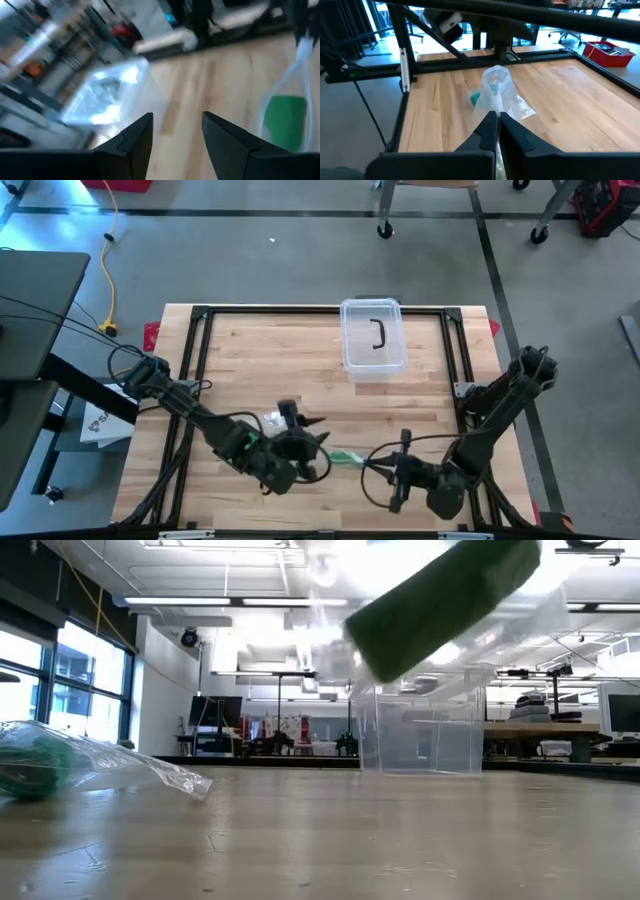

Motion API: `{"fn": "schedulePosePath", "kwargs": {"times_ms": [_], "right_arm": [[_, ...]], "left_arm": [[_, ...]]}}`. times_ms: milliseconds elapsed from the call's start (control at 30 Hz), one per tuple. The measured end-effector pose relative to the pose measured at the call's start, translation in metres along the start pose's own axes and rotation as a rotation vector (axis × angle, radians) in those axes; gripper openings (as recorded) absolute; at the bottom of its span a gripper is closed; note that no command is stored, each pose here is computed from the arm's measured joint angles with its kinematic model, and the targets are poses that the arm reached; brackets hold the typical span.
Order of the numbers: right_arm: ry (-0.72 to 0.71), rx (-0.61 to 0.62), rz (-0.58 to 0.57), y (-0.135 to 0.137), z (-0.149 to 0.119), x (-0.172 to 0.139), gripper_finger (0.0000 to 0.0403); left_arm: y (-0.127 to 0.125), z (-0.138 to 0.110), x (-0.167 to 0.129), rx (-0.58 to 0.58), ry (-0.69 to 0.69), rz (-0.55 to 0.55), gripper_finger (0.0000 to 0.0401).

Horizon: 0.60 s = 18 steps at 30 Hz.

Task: Roll bandage
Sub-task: Close the transparent zip bag

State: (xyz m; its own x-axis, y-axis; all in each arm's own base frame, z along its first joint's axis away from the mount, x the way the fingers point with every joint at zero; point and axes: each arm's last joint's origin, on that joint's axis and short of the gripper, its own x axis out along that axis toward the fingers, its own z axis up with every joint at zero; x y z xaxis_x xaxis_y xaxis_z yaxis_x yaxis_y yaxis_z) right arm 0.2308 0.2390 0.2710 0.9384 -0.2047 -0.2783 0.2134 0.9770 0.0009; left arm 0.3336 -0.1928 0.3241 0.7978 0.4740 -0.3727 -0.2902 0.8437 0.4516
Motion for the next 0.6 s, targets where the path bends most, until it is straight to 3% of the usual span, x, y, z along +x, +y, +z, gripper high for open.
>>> {"fn": "schedulePosePath", "kwargs": {"times_ms": [100, 267, 333, 500, 600], "right_arm": [[-0.008, 0.018, 0.004, -0.005, 0.007, -0.004, 0.0], [0.02, 0.021, 0.031, -0.01, 0.011, 0.001, 0.0], [0.041, 0.022, 0.058, -0.011, 0.01, 0.003, 0.0], [0.055, 0.016, 0.07, -0.011, 0.009, 0.005, 0.0], [0.057, 0.011, 0.075, -0.01, 0.009, 0.003, 0.0]], "left_arm": [[-0.006, 0.01, -0.005, 0.02, -0.077, -0.045, 0.0164], [-0.033, 0.02, 0.001, 0.022, -0.202, -0.4, 0.0162], [-0.042, 0.02, 0.01, 0.055, -0.239, -0.396, 0.0163], [-0.055, 0.017, 0.031, 0.17, -0.285, -0.263, 0.0177], [-0.058, 0.014, 0.04, 0.179, -0.287, -0.252, 0.0185]]}}
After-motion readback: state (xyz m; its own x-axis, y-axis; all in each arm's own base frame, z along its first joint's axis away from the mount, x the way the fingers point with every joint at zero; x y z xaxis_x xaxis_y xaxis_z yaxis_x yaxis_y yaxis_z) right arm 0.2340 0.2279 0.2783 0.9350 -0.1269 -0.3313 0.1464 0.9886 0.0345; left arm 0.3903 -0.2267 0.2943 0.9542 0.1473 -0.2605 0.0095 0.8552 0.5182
